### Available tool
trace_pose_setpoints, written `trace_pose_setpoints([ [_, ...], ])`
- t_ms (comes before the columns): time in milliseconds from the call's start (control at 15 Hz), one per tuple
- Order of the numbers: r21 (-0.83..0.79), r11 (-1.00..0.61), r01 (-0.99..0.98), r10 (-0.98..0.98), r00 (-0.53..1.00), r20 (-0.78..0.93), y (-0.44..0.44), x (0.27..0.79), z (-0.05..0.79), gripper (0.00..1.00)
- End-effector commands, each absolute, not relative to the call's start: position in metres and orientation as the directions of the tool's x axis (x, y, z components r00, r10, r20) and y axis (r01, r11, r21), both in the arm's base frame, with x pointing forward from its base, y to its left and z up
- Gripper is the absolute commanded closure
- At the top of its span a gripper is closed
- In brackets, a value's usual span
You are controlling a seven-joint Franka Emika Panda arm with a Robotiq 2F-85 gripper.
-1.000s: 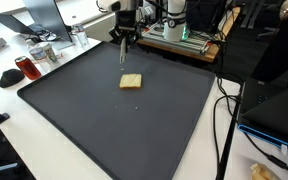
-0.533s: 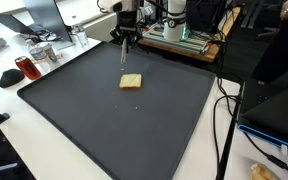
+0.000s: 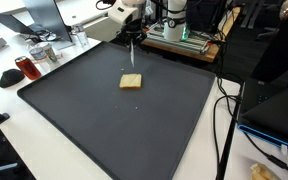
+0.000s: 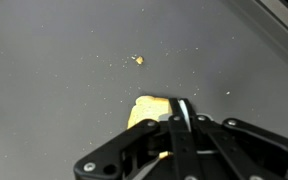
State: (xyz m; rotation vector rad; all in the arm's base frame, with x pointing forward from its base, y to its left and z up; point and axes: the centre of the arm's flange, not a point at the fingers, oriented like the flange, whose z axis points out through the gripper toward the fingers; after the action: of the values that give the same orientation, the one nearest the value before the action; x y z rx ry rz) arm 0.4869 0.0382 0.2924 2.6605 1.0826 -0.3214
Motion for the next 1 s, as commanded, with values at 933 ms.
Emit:
trace_pose_setpoints([
  [933,0.080,-0.523,0.848,0.690,0.477,-0.544,0.052,0.527,0.195,0.99],
])
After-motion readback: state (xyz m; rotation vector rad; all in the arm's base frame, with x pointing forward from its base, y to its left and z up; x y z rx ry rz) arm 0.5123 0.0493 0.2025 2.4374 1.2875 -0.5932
